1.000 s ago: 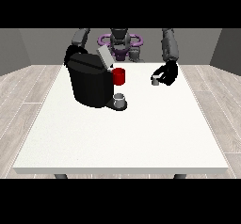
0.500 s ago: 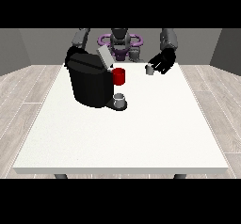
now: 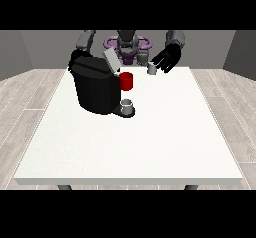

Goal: Insert the coffee pod into the coffee machine and close the lid

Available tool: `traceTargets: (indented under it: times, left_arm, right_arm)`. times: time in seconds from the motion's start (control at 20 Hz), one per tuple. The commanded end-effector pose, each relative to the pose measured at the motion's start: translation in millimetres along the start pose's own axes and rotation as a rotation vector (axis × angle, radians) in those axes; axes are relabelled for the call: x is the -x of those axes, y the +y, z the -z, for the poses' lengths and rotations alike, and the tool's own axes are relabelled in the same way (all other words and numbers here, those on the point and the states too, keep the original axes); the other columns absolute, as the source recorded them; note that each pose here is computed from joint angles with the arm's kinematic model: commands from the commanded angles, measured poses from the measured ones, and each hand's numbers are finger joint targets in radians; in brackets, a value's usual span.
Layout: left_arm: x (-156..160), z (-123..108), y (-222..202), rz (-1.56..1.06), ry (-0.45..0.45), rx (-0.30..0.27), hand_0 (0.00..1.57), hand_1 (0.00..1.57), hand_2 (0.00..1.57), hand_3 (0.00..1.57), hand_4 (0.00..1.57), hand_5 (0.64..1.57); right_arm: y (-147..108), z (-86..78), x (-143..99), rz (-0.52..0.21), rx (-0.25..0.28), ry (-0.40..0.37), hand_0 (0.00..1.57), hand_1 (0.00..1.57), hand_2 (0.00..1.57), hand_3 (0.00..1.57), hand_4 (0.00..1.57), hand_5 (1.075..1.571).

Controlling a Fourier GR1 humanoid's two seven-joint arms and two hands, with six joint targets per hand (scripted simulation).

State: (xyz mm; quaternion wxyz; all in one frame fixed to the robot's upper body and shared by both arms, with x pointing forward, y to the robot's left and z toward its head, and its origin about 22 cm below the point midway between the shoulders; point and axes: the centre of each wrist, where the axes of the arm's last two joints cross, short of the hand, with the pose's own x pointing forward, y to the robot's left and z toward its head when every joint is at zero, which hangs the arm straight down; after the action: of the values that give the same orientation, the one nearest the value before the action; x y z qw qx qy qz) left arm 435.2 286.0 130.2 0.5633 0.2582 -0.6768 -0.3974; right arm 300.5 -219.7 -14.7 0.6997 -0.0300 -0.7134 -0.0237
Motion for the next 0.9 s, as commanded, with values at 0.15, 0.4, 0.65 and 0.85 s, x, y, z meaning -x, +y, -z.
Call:
traceTargets:
  times: [0.15,0.4,0.65,0.85]
  left_arm:
    - [-42.3,22.2,50.2,-0.006,0.021,-0.082,1.25,1.25,1.29,1.24,0.51,1.571]
    - [-51.8,22.6,88.1,-0.026,-0.001,-0.17,1.26,1.26,1.29,1.22,0.47,1.571]
    - [-51.2,28.7,64.2,-0.003,0.019,-0.158,1.28,1.28,1.33,1.27,0.52,1.571]
    - [-58.3,30.0,67.6,0.007,-0.017,-0.132,1.26,1.26,1.3,1.24,0.49,1.571]
  right_arm:
    - [16.8,14.9,-21.7,0.023,-0.047,-0.026,0.0,0.0,0.0,0.0,0.5,1.571]
    - [21.4,7.1,-23.7,0.013,-0.104,-0.115,0.0,0.0,0.0,0.0,0.53,1.571]
    - [40.9,5.9,-46.0,-0.009,-0.089,-0.087,0.0,0.0,0.0,0.0,0.51,1.571]
    - [8.1,19.7,-51.7,-0.007,-0.049,-0.083,0.0,0.0,0.0,0.0,0.5,1.571]
